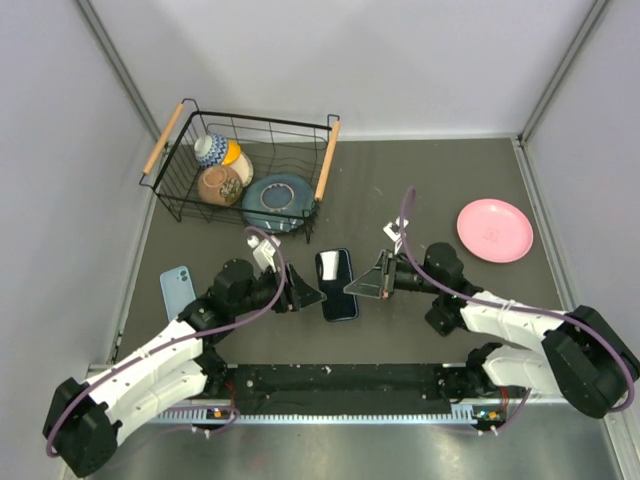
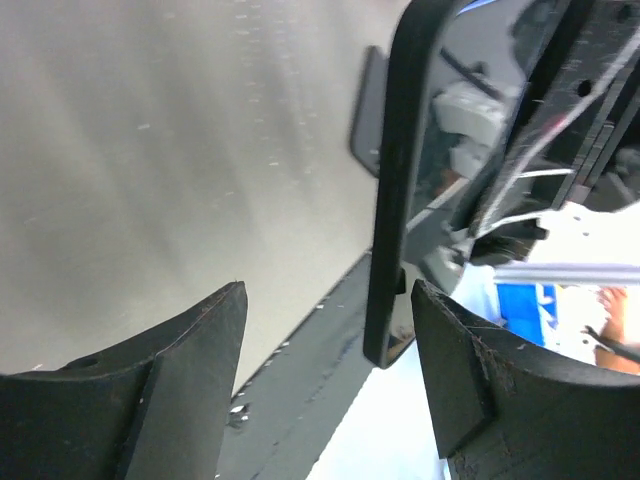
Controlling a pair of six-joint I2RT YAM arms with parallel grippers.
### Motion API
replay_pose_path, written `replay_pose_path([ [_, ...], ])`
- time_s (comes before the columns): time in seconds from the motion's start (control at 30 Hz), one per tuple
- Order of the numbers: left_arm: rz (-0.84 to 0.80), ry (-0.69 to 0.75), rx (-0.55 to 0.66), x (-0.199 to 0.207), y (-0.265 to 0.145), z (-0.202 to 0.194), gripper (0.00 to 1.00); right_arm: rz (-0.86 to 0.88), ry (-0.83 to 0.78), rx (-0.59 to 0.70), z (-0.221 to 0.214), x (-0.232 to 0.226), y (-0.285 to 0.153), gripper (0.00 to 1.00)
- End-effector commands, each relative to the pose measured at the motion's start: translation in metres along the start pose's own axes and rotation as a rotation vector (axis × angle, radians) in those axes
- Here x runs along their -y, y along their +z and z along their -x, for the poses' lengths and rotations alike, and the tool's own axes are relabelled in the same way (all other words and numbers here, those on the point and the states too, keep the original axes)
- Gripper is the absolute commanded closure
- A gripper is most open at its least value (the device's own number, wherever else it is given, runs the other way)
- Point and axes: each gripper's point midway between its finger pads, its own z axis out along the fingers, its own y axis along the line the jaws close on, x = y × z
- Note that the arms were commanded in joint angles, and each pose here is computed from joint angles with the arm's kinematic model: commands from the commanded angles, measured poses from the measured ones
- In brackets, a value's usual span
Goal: Put the phone into the phone case
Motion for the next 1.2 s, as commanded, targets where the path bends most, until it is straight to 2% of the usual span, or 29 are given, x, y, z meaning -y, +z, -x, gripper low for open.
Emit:
replay_pose_path([
  [0.0,-0.274,0.047,-0.008,0.057,-0.007,0.007,0.28,0.195,-0.076,-0.026,0.001,-0.049,-0.010,1.00],
  [0.13,-0.368,0.052,-0.023,0.071,-0.014,0.002,0.29,0.232,-0.055,-0.052,-0.010,-0.058,-0.010,1.00],
  [0.27,-0.384,0.050,-0.008,0.072,-0.017,0.002,0.33,0.264,-0.050,-0.076,-0.021,-0.069,-0.007,1.00],
  [0.3,-0.387,0.054,-0.010,0.073,-0.017,0.002,0.35,0.266,-0.051,-0.069,-0.021,-0.071,-0.006,1.00],
  [0.4,-0.399,0.056,-0.026,0.075,-0.018,-0.001,0.56,0.265,-0.041,-0.062,-0.019,-0.073,-0.004,0.98],
  [0.47,-0.408,0.056,-0.031,0.076,-0.017,-0.001,0.70,0.263,-0.037,-0.057,-0.019,-0.074,-0.004,0.91],
  [0.5,-0.420,0.058,-0.044,0.077,-0.019,-0.003,0.74,0.260,-0.035,-0.053,-0.018,-0.075,-0.005,0.86],
  [0.53,-0.422,0.060,-0.049,0.077,-0.018,-0.004,0.79,0.236,-0.031,-0.057,-0.019,-0.070,-0.004,0.75],
  [0.57,-0.428,0.065,-0.056,0.078,-0.019,-0.005,0.88,0.224,-0.042,-0.036,-0.015,-0.071,-0.006,0.68],
  [0.63,-0.432,0.067,-0.080,0.077,-0.019,-0.010,0.95,0.136,-0.030,-0.032,-0.014,-0.058,-0.005,0.52],
  [0.67,-0.437,0.070,-0.089,0.077,-0.020,-0.011,1.00,0.113,-0.047,0.000,-0.008,-0.060,-0.007,0.48],
  [0.73,-0.450,0.071,-0.125,0.077,-0.022,-0.018,1.00,0.085,-0.100,0.026,0.002,-0.063,-0.008,0.38],
  [0.83,-0.480,0.077,-0.162,0.079,-0.024,-0.025,1.00,0.028,-0.148,0.051,0.015,-0.066,-0.011,0.29],
  [0.97,-0.524,0.078,-0.170,0.084,-0.029,-0.027,1.00,-0.049,-0.179,0.019,0.023,-0.056,-0.009,0.24],
  [1.17,-0.564,0.068,-0.189,0.094,-0.033,-0.026,1.00,-0.001,-0.180,-0.053,0.022,-0.060,0.001,0.18],
])
